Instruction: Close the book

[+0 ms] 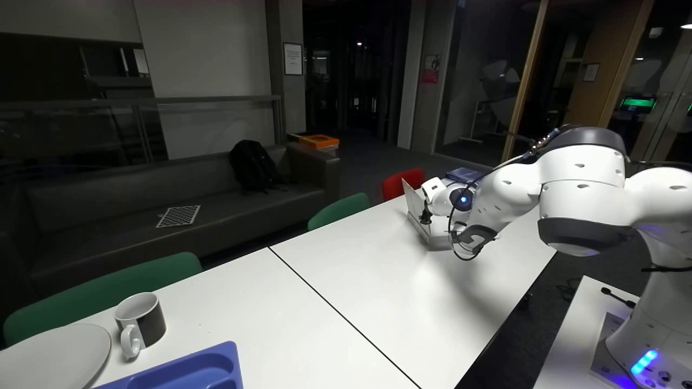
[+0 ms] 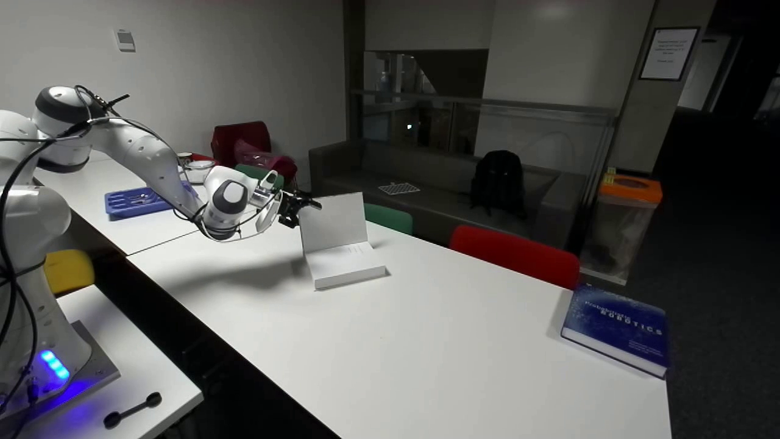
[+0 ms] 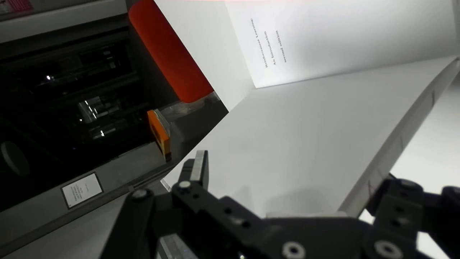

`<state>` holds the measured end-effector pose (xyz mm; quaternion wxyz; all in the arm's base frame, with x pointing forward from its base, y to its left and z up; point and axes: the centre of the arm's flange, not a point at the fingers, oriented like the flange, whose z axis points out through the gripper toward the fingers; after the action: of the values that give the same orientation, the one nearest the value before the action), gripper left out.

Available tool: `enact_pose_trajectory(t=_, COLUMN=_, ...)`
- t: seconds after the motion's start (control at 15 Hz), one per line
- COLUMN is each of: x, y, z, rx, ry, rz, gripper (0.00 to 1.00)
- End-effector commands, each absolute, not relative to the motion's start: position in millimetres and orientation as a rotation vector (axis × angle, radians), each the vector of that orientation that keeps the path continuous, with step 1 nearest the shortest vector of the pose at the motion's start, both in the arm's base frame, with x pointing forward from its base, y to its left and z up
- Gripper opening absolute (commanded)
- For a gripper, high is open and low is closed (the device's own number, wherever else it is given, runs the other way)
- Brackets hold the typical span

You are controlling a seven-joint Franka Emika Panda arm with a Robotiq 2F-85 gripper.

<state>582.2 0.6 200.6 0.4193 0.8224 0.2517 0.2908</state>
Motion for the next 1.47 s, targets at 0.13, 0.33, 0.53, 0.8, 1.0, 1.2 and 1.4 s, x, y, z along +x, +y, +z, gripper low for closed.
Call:
enact_pose_trajectory(t=0.13, x=559.3, y=-29.4, z=215.6, rx=2.097, ry=0.512, rz=0.721, gripper=1.00)
enact_pose_trajectory(t=0.33, x=550.9, y=-44.7, z=219.5, rx=2.110, ry=0.450, rz=0.723, gripper=1.00)
enact_pose_trajectory(t=0.53, x=545.5, y=-55.2, z=222.0, rx=2.124, ry=0.406, rz=0.722, gripper=1.00)
enact_pose_trajectory(t=0.8, x=542.0, y=-63.9, z=223.3, rx=2.138, ry=0.375, rz=0.715, gripper=1.00)
enact_pose_trajectory(t=1.0, x=538.1, y=-71.4, z=229.5, rx=2.139, ry=0.342, rz=0.720, gripper=1.00)
enact_pose_trajectory(t=1.2, x=530.8, y=-82.7, z=239.5, rx=2.144, ry=0.288, rz=0.745, gripper=1.00)
enact_pose_trajectory(t=1.4, x=526.4, y=-94.6, z=251.5, rx=2.146, ry=0.234, rz=0.768, gripper=1.00)
